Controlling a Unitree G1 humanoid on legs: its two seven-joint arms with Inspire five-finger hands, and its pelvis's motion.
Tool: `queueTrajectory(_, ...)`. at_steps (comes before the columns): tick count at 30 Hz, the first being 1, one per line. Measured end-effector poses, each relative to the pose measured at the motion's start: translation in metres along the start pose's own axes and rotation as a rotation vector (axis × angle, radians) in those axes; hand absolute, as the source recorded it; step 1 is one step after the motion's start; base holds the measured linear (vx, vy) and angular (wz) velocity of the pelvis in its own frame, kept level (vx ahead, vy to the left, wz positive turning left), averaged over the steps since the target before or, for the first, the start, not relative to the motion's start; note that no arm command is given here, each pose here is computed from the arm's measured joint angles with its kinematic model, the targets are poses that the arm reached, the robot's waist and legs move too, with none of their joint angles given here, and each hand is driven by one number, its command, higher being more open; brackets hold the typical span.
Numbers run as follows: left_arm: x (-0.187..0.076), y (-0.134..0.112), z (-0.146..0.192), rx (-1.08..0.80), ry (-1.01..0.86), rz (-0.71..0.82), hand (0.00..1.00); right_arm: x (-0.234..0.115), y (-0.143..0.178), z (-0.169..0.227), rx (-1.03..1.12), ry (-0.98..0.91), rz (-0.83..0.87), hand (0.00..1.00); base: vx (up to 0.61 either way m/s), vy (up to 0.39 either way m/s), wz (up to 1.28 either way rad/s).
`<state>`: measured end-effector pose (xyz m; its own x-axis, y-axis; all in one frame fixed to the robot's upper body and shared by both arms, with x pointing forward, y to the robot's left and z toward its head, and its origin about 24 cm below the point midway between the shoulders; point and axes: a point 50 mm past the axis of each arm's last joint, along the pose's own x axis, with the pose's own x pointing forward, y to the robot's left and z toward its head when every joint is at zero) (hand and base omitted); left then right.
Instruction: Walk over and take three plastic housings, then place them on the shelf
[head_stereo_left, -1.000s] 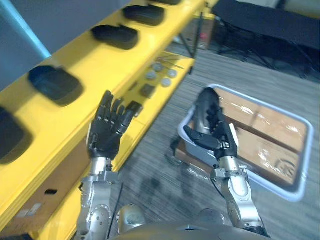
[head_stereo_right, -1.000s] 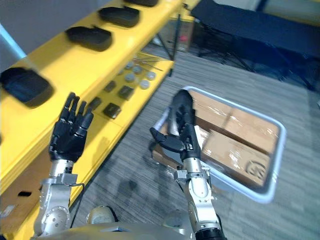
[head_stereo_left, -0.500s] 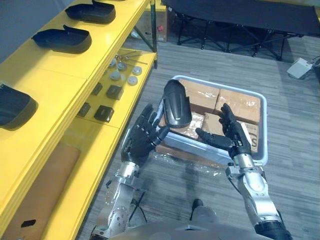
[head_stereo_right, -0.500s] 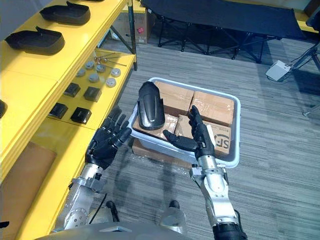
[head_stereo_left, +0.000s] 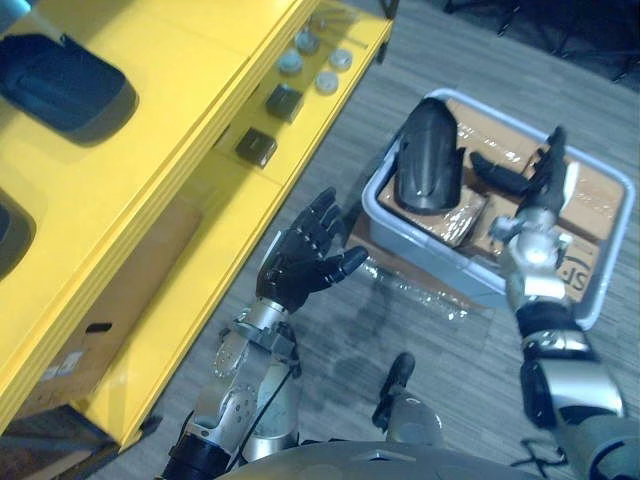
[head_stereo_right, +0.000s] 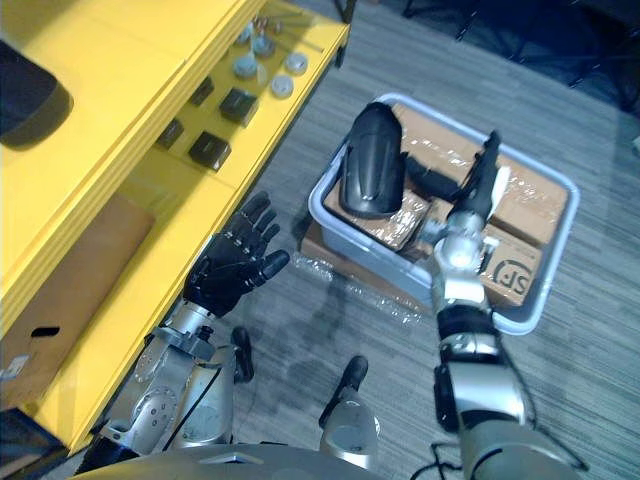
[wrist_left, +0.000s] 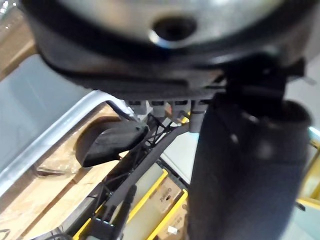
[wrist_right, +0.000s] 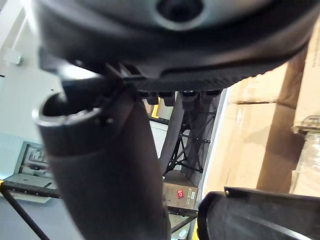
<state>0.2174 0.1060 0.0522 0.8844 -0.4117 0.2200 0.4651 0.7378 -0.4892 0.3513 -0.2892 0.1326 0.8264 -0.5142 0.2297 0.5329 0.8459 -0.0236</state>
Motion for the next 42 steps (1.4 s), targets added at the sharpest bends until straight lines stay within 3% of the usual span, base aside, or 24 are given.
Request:
queueTrajectory(7,0.013,0.004,-0.001,0.027,0.019,-0.028,1.00,0.033,-0.003,0.023,-0.072,0.067,-0.010,1.00,-0.08,0.010,0.10)
queueTrajectory(15,0.019,0.016,-0.021,-0.046,0.078,0.057,1.00,0.060,-0.039,0.046,-0.172,0.253,-0.139,1.00,-0.07,0.022,0.14)
queueTrajectory(16,0.016,0.021,-0.025,-0.046,0.088,0.096,1.00,0.062,-0.040,0.050,-0.181,0.259,-0.195,0.00,-0.05,0.005,0.20)
queueTrajectory(18,0.015,0.023,-0.027,-0.052,0.084,0.122,1.00,0.064,-0.043,0.057,-0.187,0.279,-0.223,0.00,-0.06,0.006,0.12)
queueTrajectory(22,0.018,0.020,-0.025,-0.080,0.040,0.122,1.00,0.066,-0.078,0.063,-0.281,0.316,-0.293,0.00,-0.08,-0.006,-0.02)
queueTrajectory(27,0.016,0.023,-0.027,-0.077,0.042,0.139,1.00,0.064,-0.088,0.059,-0.443,0.375,-0.267,0.00,-0.06,-0.068,-0.01)
queueTrajectory(33,0.005,0.023,-0.026,-0.091,0.032,0.158,1.00,0.065,-0.081,0.059,-0.513,0.360,-0.224,0.00,-0.02,-0.066,-0.01)
queueTrajectory(42,-0.001,0.020,0.005,-0.061,-0.031,0.091,1.00,0.046,-0.067,0.012,-0.536,0.424,-0.200,0.00,0.00,-0.043,0.05)
